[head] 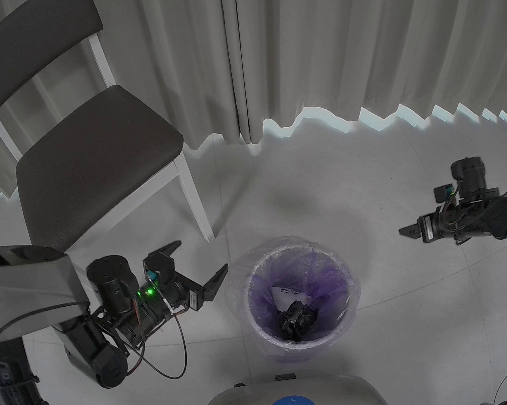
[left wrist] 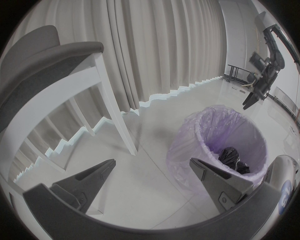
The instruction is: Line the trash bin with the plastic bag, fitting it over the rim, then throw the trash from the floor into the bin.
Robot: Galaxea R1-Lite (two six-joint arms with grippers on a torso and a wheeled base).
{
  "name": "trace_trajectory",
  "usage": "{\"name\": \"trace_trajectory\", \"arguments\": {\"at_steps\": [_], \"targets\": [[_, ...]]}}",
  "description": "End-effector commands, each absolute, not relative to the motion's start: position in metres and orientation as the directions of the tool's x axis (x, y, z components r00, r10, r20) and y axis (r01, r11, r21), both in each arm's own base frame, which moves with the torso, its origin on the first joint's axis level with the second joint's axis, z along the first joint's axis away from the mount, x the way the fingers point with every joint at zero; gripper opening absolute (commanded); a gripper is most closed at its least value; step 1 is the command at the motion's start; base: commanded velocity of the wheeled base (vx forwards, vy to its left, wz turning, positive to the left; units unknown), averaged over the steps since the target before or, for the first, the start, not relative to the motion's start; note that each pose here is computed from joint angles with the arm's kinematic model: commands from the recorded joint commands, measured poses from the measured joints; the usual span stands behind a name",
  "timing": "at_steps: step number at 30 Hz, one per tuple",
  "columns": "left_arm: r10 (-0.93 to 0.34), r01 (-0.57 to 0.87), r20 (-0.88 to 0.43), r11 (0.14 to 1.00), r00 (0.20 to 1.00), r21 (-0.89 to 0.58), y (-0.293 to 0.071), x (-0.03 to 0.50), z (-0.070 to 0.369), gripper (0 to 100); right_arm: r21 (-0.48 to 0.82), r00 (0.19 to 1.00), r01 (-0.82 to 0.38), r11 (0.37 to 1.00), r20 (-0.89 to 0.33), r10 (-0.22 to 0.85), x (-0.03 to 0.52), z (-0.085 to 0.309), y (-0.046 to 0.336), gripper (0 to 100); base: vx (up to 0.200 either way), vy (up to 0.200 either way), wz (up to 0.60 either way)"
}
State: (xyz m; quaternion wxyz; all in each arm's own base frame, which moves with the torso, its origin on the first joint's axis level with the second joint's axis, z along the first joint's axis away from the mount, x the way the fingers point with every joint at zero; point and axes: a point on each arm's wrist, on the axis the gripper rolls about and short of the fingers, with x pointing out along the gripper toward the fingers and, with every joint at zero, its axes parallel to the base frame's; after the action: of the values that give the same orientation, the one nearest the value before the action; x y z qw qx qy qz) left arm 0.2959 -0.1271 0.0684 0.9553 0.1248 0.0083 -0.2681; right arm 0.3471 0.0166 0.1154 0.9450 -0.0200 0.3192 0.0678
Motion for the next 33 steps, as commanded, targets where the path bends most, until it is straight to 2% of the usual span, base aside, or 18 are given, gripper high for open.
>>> {"name": "trace_trajectory", "arguments": {"at_steps": [1,3,6,10,16,21,24,29,33], "targets": [[-0.475,0.425,0.187,0.869,0.860,0.254,-0.102,0.275,0.150,100,-0.038,0.952,-0.065,0.997,-0.303,0.051,0.282,0.206,0.000,100,0.000,0.000,0.00],[-0.432,0.371,0.237,0.891,0.870,0.260,-0.088,0.273,0.167,100,-0.043,0.971,-0.052,0.998,-0.235,0.040,0.270,0.225,-0.002,100,0.000,0.000,0.00],[-0.286,0.197,0.366,0.945,0.886,0.262,-0.053,0.272,0.209,100,-0.048,0.996,-0.020,0.999,-0.093,0.016,0.249,0.264,-0.009,100,0.000,0.000,0.00],[-0.198,0.089,0.440,0.963,0.876,0.255,-0.026,0.254,0.260,100,-0.049,0.999,0.019,0.999,0.051,-0.017,0.227,0.299,-0.014,100,0.000,0.000,0.00],[-0.143,0.051,0.480,0.978,0.866,0.200,-0.012,0.186,0.312,100,-0.022,0.965,0.029,0.999,0.261,-0.022,0.169,0.336,-0.011,100,0.000,0.000,0.00],[-0.142,0.055,0.480,0.980,0.866,0.190,-0.008,0.114,0.326,100,0.047,0.909,0.071,0.996,0.408,-0.084,0.105,0.355,-0.008,100,0.000,0.000,0.00],[-0.143,0.059,0.468,0.980,0.872,0.190,-0.006,0.068,0.326,100,0.053,0.880,0.077,0.996,0.466,-0.093,0.059,0.359,-0.005,100,0.000,0.000,0.00],[-0.131,0.050,0.453,0.981,0.882,0.187,-0.002,0.002,0.325,100,0.045,0.885,0.060,0.997,0.460,-0.074,-0.016,0.357,0.001,100,0.000,0.000,0.00],[-0.075,-0.002,0.475,0.987,0.877,0.159,0.002,-0.046,0.334,100,0.042,0.883,0.048,0.998,0.466,-0.062,-0.058,0.368,0.003,100,0.000,0.000,0.00]]}}
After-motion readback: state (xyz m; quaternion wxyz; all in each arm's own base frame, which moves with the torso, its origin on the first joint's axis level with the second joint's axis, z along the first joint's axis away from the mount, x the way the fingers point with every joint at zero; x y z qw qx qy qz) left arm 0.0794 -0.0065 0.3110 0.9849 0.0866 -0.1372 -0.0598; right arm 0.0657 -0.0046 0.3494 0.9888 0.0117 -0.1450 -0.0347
